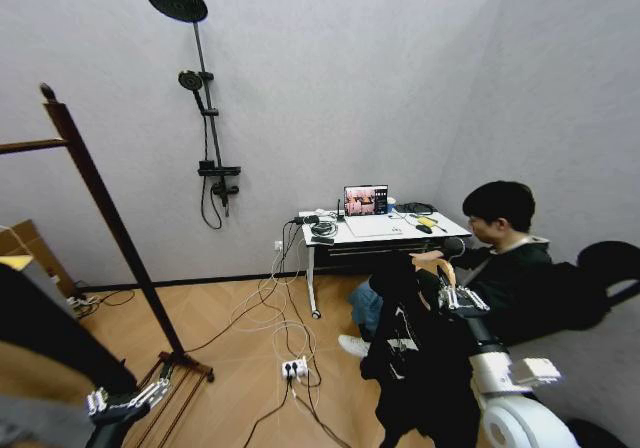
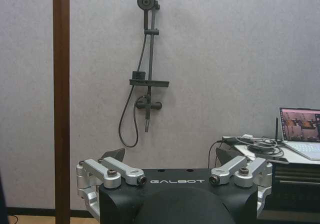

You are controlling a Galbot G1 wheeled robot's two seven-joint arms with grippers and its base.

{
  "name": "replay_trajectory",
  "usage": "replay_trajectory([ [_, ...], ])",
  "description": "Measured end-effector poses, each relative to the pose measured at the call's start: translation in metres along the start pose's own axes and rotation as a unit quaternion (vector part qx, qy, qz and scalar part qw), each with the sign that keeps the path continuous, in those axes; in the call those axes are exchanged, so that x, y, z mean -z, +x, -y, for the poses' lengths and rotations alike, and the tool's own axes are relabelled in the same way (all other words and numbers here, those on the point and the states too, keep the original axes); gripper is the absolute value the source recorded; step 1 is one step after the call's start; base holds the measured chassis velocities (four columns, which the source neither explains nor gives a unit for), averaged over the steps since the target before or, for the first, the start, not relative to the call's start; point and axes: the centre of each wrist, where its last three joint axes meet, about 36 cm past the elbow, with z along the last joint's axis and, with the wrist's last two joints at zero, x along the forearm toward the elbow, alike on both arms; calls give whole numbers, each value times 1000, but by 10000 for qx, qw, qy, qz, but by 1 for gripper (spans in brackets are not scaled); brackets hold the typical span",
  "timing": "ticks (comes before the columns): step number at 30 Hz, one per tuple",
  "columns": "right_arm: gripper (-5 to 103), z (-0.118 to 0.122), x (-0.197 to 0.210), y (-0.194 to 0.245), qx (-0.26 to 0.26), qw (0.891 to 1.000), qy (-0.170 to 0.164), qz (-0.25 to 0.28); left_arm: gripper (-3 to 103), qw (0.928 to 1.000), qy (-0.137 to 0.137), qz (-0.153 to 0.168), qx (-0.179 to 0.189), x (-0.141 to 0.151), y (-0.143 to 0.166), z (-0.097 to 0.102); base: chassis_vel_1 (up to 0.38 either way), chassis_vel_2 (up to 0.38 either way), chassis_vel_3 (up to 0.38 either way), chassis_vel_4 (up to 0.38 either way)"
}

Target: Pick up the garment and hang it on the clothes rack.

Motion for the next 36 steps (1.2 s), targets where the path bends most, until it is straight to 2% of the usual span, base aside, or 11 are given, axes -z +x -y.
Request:
replay_trajectory([
  [6, 10, 0, -3, -3, 76, 10000, -23, 41, 100, 10000, 0, 0, 0, 0, 0, 0, -198, 214, 194, -168],
  [12, 10, 0, -4, -7, 204, 9997, -17, 96, 100, 10000, 0, 0, 0, 0, 0, 0, -46, 29, 6, -25],
  [15, 10, 2, -7, -13, 465, 9988, 10, 166, 100, 10000, 0, -2, 0, 0, 0, 0, 59, -51, -60, 56],
  [16, 10, 5, -8, -22, 753, 9969, 15, 236, 100, 10000, -1, -2, 0, 0, 0, 0, 31, -50, -64, 50],
  [19, 10, 12, -12, -45, 1095, 9934, 117, 330, 100, 10000, 0, -1, 1, 0, 0, 0, 0, 0, 0, 0],
  [27, 10, 15, -17, -84, 1327, 9903, 226, 331, 100, 10000, 0, 0, 1, 0, 0, 0, 4, 12, 12, 4],
  [36, 10, 3, -23, -112, 1433, 9892, 60, 315, 100, 10000, 0, 0, 0, 0, 0, 0, 54, 53, 54, 65],
])
